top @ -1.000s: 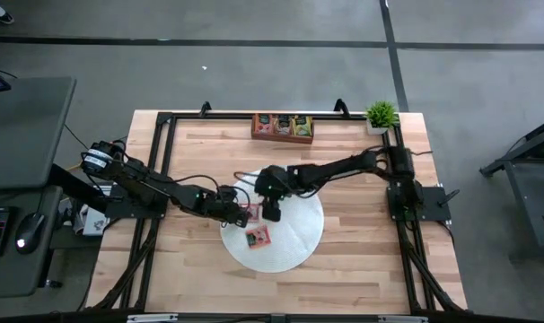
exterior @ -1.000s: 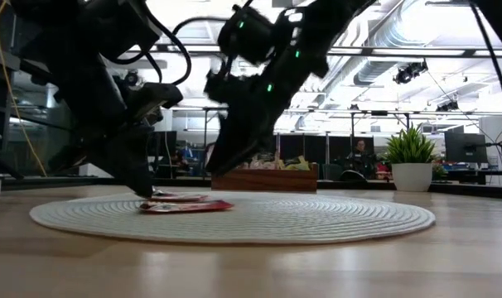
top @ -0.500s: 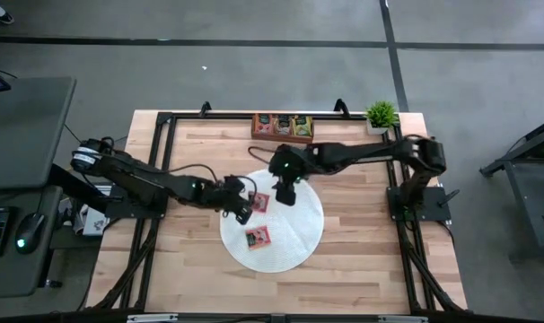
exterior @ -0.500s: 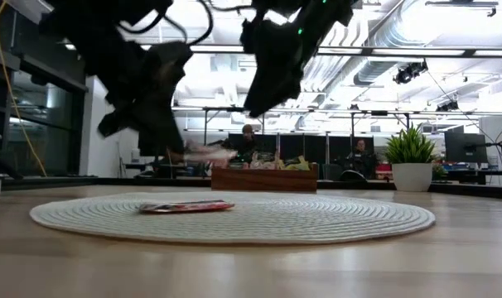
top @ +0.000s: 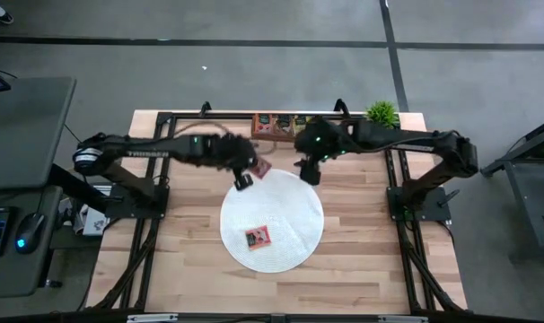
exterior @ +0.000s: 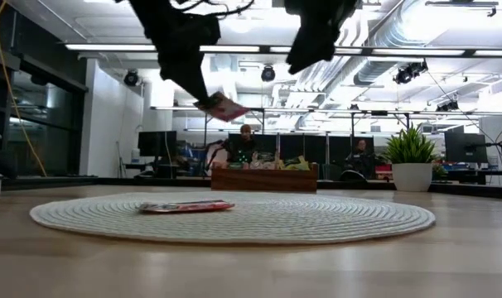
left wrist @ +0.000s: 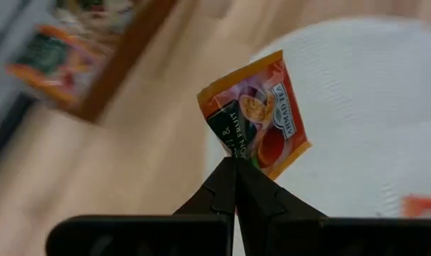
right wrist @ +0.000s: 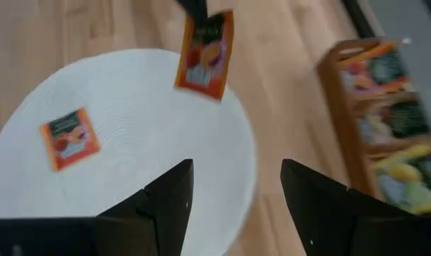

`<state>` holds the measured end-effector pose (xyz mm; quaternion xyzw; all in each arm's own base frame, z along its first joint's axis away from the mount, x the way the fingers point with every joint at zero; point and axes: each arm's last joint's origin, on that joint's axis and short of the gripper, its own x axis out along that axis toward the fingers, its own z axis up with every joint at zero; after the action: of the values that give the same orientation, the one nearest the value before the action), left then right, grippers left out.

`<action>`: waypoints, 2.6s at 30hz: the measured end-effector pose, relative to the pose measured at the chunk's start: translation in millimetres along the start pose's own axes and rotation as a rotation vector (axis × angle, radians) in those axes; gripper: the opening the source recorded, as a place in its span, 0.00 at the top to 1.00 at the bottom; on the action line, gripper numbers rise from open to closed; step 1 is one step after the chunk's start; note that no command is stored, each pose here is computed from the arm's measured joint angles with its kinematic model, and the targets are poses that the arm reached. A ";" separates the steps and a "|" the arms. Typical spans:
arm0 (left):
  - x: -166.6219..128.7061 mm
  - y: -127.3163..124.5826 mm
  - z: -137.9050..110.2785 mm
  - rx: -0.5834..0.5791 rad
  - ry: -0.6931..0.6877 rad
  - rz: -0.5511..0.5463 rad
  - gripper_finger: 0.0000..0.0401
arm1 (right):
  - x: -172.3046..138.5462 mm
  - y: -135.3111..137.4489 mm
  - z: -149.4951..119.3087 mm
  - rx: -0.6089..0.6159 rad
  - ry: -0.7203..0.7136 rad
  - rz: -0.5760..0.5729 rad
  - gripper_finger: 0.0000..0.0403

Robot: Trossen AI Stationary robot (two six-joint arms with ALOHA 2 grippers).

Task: Pick & Place Tea
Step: Put the orange tea bag into the left section of the wooden organizer

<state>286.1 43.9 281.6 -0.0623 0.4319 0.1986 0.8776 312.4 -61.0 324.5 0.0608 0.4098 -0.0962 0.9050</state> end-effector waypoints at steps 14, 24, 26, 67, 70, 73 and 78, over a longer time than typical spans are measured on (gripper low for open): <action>9.1 88.1 72.2 0.330 0.085 0.183 1.00 | -29.8 -24.8 -8.5 -0.027 0.026 -0.071 0.48; 56.4 132.7 91.9 0.644 0.265 0.212 1.00 | -30.6 -34.1 -8.6 0.035 0.024 -0.160 0.48; 65.6 137.9 91.4 0.701 0.308 0.229 1.00 | -30.7 -34.5 -8.8 0.036 0.026 -0.172 0.48; 138.6 142.3 82.2 0.984 0.403 0.174 1.00 | -30.5 -31.8 -8.2 0.136 0.010 -0.211 0.48; 137.4 142.6 84.7 0.981 0.383 0.187 0.99 | -30.4 -30.2 -8.5 0.134 0.013 -0.209 0.48; 137.9 143.0 86.4 0.979 0.368 0.200 0.97 | -30.4 -29.8 -8.8 0.134 0.017 -0.209 0.48; 137.8 142.9 85.8 0.976 0.373 0.196 0.86 | -30.4 -29.9 -9.8 0.141 0.026 -0.210 0.48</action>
<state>367.0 239.1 235.8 0.3595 0.6268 0.0413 0.6901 278.9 -84.5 340.0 0.0823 0.4177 -0.2181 0.8782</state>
